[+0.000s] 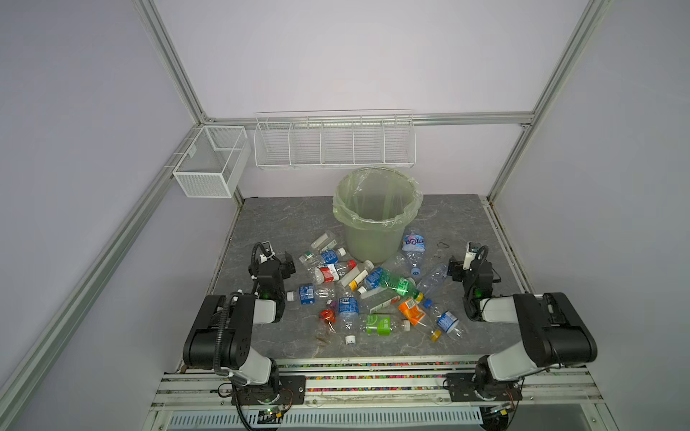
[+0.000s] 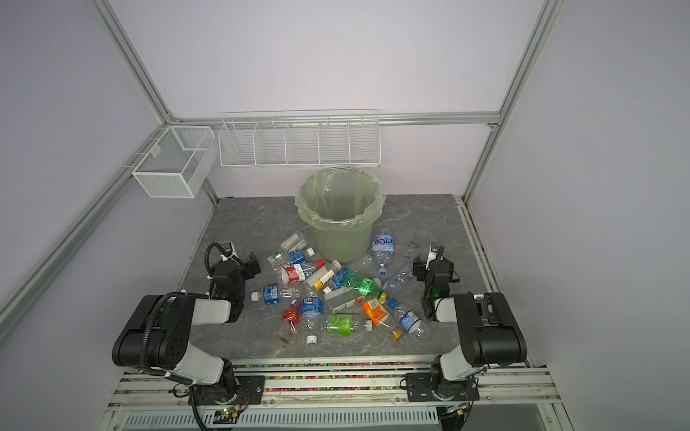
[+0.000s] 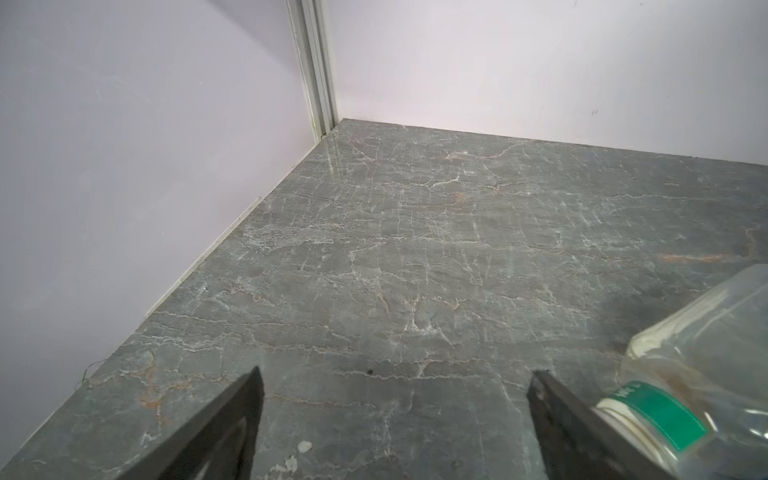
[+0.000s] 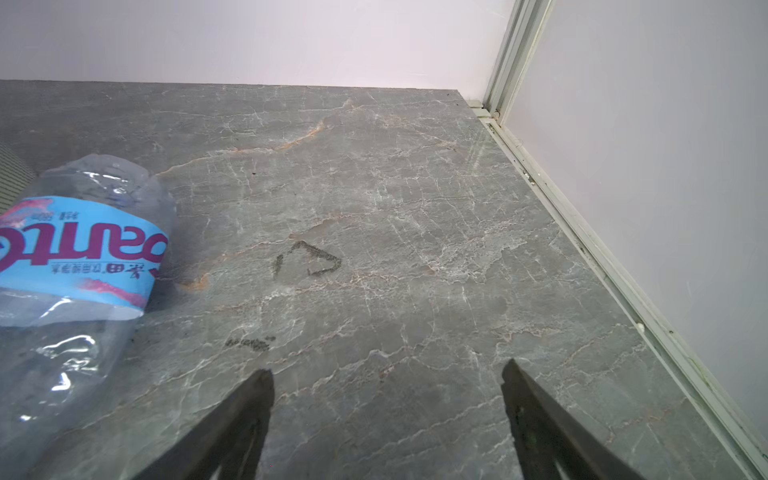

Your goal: Throw the plastic bottles in the bin

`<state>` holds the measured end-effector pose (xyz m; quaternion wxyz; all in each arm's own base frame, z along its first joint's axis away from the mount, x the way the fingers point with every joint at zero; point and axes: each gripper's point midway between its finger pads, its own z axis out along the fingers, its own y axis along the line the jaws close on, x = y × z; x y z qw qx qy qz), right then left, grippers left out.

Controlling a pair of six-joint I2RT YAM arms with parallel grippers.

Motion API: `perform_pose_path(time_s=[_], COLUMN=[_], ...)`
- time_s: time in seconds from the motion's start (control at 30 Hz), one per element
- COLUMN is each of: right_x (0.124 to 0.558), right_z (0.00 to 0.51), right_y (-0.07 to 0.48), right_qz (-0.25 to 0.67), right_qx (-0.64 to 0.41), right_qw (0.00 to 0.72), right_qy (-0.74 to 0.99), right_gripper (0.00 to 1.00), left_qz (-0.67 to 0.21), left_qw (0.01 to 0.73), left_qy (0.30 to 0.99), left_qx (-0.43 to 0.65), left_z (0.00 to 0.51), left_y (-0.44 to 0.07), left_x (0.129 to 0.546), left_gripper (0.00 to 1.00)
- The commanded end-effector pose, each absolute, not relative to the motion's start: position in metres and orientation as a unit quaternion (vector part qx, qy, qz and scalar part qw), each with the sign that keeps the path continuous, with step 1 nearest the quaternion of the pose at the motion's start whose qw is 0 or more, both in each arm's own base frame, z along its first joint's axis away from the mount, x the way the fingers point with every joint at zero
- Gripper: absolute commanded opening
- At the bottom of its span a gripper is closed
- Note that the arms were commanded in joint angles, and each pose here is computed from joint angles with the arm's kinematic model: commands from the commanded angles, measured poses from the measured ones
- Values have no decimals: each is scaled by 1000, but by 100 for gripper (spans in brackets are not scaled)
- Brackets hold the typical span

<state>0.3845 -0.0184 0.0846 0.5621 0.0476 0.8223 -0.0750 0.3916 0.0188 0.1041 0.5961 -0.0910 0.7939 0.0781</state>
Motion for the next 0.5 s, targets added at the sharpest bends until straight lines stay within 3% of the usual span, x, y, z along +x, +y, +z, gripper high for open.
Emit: perform_pose_path(time_s=[0.0,0.47], right_x=[391,391], right_z=[96,96], right_y=[-23,-23], right_qz=[-89,-89], right_qx=[47,47], right_qw=[579,580], right_qy=[809,809], right_gripper=[89,89], left_qz=[89,89], left_qw=[615,615], left_qy=[778,778], left_qx=[-94,-94], left_z=[119,119], left_y=[24,24], left_x=[400,400], left_gripper=[99,99])
